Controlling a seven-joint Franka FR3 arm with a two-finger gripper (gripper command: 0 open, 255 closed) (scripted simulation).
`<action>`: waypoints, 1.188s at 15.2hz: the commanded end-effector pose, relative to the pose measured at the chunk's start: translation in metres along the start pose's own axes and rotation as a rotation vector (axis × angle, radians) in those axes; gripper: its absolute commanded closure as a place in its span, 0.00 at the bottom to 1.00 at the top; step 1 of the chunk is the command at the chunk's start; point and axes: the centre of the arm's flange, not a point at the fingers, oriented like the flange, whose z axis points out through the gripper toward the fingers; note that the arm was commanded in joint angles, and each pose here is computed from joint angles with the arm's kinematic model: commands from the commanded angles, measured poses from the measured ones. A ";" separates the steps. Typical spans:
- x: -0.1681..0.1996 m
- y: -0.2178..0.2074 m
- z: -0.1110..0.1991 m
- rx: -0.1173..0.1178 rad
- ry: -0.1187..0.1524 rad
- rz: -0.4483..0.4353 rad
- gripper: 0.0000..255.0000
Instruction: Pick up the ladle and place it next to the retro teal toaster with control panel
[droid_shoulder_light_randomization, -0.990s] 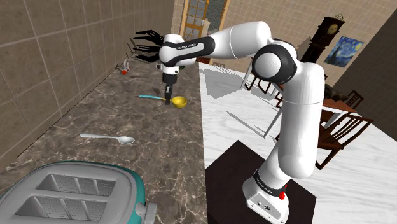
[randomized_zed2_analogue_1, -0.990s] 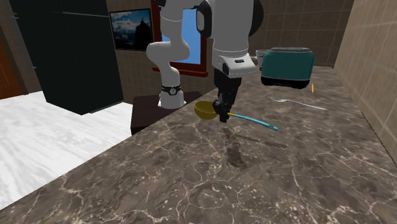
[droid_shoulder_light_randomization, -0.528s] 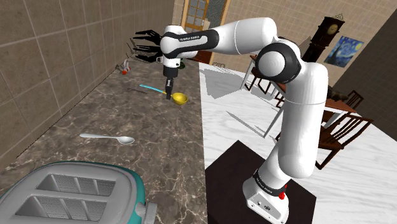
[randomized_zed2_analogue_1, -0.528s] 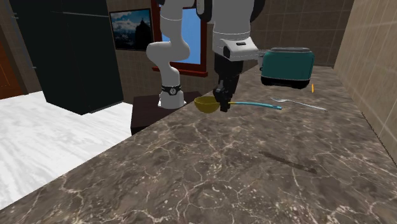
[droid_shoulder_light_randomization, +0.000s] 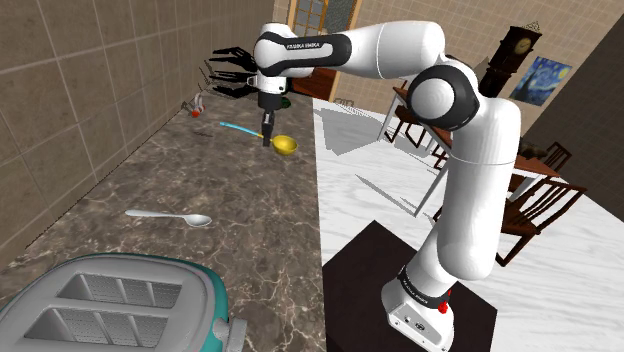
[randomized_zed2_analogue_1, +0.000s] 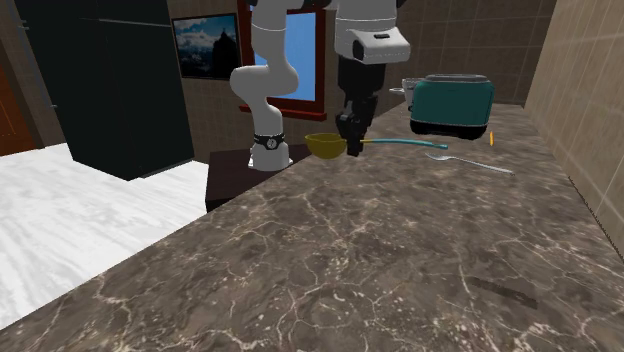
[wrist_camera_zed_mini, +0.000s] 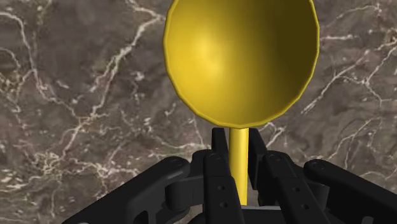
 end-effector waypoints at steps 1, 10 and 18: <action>-0.001 -0.002 -0.011 0.000 0.000 0.000 1.00; -0.005 -0.010 -0.058 0.000 0.000 0.000 1.00; -0.008 -0.018 -0.099 0.000 0.000 0.000 1.00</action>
